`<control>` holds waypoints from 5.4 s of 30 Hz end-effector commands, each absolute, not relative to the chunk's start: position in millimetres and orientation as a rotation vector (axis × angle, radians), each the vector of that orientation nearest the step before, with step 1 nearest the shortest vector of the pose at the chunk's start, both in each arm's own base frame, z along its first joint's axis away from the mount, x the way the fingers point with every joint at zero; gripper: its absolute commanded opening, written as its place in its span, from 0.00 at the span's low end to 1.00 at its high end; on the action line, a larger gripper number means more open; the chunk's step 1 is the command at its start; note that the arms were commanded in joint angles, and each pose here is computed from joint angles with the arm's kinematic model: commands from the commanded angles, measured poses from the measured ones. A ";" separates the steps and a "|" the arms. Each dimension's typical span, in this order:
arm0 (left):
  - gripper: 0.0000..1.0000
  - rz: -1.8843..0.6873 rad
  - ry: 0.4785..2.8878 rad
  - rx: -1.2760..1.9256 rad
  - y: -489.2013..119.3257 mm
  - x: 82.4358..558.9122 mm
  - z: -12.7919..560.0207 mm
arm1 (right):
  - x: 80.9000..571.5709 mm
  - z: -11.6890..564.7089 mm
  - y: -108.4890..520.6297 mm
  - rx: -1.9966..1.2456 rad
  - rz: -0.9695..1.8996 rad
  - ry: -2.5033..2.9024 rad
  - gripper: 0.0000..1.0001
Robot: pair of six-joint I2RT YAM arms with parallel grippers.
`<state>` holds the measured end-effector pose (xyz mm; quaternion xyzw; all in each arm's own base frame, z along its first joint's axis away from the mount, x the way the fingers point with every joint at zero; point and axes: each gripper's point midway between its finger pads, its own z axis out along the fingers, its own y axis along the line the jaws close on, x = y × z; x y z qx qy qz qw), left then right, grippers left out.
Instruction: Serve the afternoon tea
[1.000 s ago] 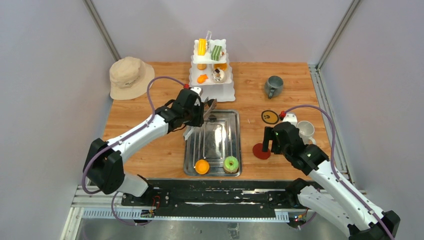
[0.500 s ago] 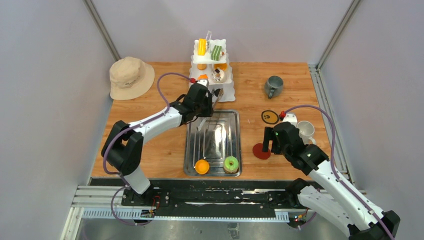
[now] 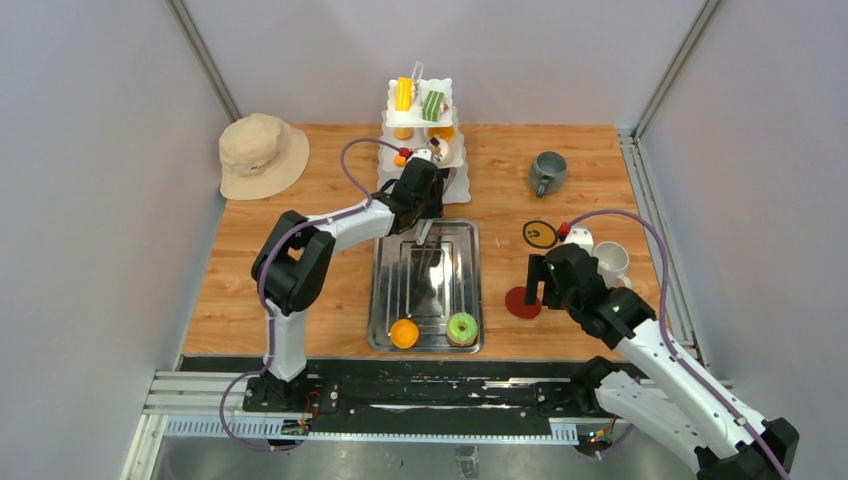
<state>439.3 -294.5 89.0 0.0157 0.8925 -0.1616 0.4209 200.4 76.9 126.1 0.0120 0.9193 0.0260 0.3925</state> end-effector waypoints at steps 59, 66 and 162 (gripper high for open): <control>0.16 -0.447 2.288 0.258 -274.4 353.2 120.5 | 198.4 121.2 76.0 0.030 0.048 2.352 0.84; 0.16 -0.504 2.319 0.661 -253.9 263.4 135.4 | 201.7 128.6 77.8 0.019 0.049 2.345 0.83; 0.00 -0.585 2.306 0.513 -246.3 225.8 194.7 | 198.4 111.6 82.9 0.038 0.078 2.380 0.84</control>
